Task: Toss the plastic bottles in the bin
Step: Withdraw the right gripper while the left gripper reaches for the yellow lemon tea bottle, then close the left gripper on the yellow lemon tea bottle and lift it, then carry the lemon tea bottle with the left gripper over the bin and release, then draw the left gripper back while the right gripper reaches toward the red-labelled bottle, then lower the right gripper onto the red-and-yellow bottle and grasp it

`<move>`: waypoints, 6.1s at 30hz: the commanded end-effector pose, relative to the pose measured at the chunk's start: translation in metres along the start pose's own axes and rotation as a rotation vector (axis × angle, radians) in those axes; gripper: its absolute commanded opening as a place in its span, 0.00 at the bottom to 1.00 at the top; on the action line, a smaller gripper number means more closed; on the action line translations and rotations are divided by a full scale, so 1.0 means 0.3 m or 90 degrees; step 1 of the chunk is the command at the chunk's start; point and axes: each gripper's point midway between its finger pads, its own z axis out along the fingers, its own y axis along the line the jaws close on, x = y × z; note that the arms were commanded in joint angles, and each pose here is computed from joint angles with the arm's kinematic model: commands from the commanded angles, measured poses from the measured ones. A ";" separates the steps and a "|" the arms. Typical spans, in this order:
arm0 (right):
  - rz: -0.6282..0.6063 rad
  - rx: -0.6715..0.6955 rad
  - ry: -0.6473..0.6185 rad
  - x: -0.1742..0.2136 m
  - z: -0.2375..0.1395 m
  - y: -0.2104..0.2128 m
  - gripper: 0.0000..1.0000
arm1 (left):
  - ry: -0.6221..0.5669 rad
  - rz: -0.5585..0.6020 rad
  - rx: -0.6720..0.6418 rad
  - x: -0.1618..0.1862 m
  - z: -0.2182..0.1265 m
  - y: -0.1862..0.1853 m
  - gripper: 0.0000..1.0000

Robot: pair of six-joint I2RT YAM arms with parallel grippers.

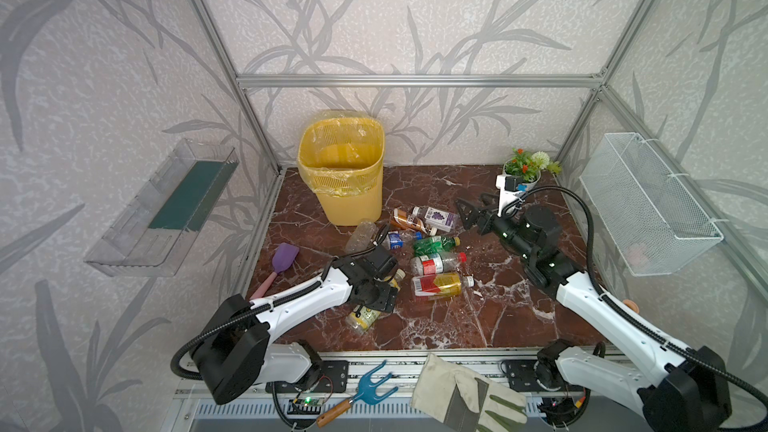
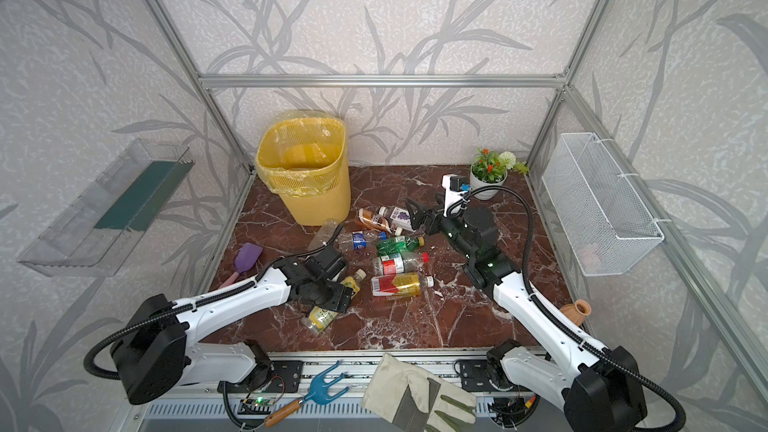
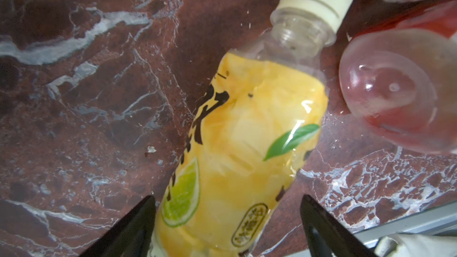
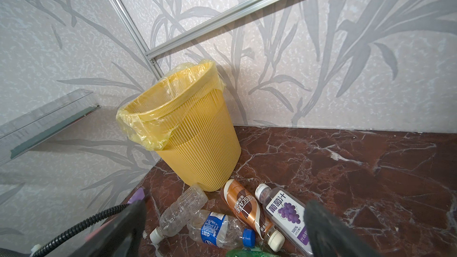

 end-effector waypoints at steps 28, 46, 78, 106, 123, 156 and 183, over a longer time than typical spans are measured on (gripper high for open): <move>0.034 0.002 -0.033 -0.049 -0.036 -0.044 0.99 | -0.034 0.025 -0.024 -0.045 -0.030 -0.017 0.60; 0.044 -0.017 -0.020 -0.042 -0.024 -0.034 0.99 | -0.381 -0.006 -0.081 -0.250 -0.530 0.074 0.58; 0.015 -0.032 0.008 -0.043 -0.044 -0.003 0.99 | -0.851 -0.212 -0.201 -0.892 -1.246 0.471 0.59; -0.089 0.025 0.215 0.126 -0.160 -0.077 0.96 | -0.856 -0.148 -0.063 -0.674 -1.312 0.287 0.99; -0.476 -0.161 0.543 0.451 -0.107 0.188 0.99 | -0.757 -0.291 -0.103 -0.421 -0.995 0.417 0.99; -0.565 -0.281 0.875 0.872 -0.151 0.115 0.75 | -0.714 -0.325 -0.144 -0.397 -0.915 0.458 0.99; -0.581 -0.285 0.965 1.045 -0.160 0.099 0.74 | -0.714 -0.320 -0.156 -0.387 -0.921 0.467 0.99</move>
